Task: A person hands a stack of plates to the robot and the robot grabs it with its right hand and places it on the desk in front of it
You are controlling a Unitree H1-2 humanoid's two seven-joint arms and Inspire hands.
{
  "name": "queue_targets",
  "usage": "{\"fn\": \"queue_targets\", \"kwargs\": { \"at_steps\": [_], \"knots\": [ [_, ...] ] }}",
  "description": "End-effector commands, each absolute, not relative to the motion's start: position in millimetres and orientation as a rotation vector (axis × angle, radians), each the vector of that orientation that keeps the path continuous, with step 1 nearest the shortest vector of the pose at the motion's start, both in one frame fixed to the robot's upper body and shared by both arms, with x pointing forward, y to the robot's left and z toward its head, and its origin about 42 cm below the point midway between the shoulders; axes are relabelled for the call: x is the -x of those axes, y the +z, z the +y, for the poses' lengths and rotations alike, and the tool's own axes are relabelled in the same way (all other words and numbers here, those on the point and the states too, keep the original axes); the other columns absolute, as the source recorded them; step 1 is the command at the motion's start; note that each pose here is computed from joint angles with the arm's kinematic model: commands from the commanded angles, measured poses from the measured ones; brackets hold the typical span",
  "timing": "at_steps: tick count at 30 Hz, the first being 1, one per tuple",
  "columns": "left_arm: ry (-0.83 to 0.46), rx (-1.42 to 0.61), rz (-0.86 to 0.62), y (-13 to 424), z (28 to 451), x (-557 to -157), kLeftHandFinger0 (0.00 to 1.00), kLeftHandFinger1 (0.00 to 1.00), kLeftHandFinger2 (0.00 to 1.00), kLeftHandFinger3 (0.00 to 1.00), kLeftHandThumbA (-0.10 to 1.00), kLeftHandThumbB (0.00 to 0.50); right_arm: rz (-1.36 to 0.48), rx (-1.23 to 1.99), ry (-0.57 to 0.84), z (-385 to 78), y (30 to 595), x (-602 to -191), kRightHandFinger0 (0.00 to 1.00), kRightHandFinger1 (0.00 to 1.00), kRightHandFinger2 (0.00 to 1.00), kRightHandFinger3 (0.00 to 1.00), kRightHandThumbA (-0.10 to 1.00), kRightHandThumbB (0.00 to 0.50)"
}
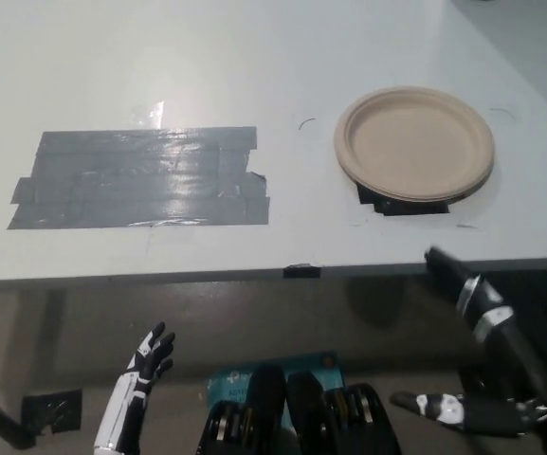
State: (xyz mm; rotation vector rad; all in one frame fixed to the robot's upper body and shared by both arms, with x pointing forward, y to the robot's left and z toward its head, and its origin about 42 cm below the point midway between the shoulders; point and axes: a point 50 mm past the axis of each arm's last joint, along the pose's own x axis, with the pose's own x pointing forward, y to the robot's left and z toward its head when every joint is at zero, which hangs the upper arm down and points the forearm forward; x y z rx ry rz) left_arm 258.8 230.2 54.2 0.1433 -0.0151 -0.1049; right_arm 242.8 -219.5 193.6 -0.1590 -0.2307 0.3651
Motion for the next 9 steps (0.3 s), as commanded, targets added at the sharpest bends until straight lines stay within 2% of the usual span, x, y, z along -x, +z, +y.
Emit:
{"fn": "queue_targets", "kwargs": {
  "at_steps": [1,3,6,9],
  "knots": [
    [-0.117,-0.127,-0.074,63.3,229.2,-258.5,1.00,1.00,1.00,1.00,1.00,0.265,-0.229,0.086,0.335,-215.7,161.4,-263.2,1.00,1.00,1.00,1.00,1.00,0.286],
    [-0.116,-0.130,-0.075,64.1,228.8,-258.4,1.00,1.00,1.00,1.00,1.00,0.265,-0.187,0.095,0.345,-214.8,149.3,-268.2,1.00,1.00,1.00,1.00,1.00,0.282],
    [-0.115,-0.128,-0.079,65.8,229.0,-261.3,1.00,1.00,1.00,1.00,1.00,0.270,-0.131,0.119,0.363,-213.9,135.2,-274.9,1.00,1.00,1.00,1.00,1.00,0.306],
    [-0.117,-0.129,-0.078,66.4,228.8,-263.3,1.00,1.00,1.00,1.00,1.00,0.280,-0.111,0.128,0.362,-215.2,132.6,-275.5,1.00,1.00,1.00,1.00,1.00,0.299]
  ]
}}
